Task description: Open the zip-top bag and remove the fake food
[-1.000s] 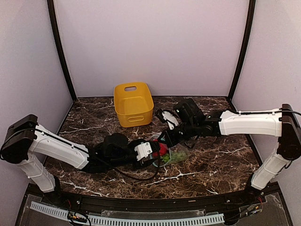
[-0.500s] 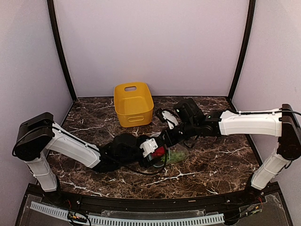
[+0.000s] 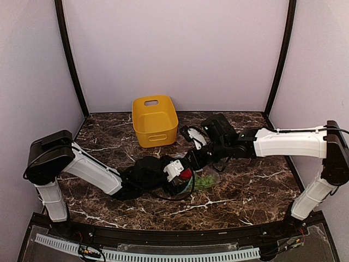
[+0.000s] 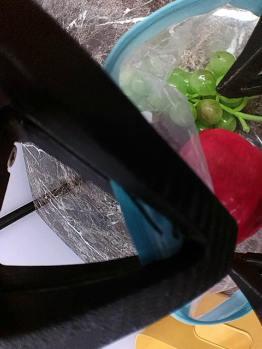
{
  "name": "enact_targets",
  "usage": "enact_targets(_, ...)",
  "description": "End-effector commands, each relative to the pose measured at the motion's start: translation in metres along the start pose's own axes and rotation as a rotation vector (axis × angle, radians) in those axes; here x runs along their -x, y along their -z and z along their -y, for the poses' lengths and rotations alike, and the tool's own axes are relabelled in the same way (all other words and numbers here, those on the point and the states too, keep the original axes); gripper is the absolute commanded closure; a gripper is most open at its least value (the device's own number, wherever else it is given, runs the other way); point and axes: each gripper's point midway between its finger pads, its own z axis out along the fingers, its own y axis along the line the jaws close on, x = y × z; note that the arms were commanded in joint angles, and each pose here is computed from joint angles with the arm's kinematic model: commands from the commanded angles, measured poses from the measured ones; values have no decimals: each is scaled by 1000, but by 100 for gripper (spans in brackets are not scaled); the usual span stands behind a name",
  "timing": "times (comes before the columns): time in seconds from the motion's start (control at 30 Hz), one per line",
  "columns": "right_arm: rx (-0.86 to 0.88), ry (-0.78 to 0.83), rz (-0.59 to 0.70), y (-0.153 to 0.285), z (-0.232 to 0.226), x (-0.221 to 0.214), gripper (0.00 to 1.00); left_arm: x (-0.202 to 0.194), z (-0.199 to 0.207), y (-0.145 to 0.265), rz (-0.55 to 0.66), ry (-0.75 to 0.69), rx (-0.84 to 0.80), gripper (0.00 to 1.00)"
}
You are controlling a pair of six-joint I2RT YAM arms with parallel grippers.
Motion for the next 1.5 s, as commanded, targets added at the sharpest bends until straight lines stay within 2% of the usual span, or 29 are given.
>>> enact_targets(0.0,38,5,32,2,-12,9,100,1,-3,-9,8,43,-5,1)
enact_targets(0.23,46,2,28,2,-13,8,100,-6,6,-15,2,53,-64,2)
enact_targets(0.47,47,1,31,3,-13,7,100,-7,11,-19,-2,59,-93,12)
enact_targets(0.63,43,1,31,4,-12,6,100,-7,8,-21,-7,67,-87,26)
enact_targets(0.9,34,0,19,1,-9,3,100,11,14,-5,67,17,-134,37)
enact_targets(0.97,32,1,13,0,-8,1,100,14,17,-1,69,-22,-154,30)
enact_targets(1.0,30,2,11,0,-8,0,100,14,18,2,63,-35,-164,23)
enact_targets(1.13,24,9,2,3,-7,-3,100,13,18,14,68,-112,-175,10)
enact_targets(1.3,50,29,-6,5,-11,-6,100,3,30,17,24,-222,-256,6)
enact_targets(1.47,78,35,-36,0,-14,-13,100,6,33,7,12,-238,-292,4)
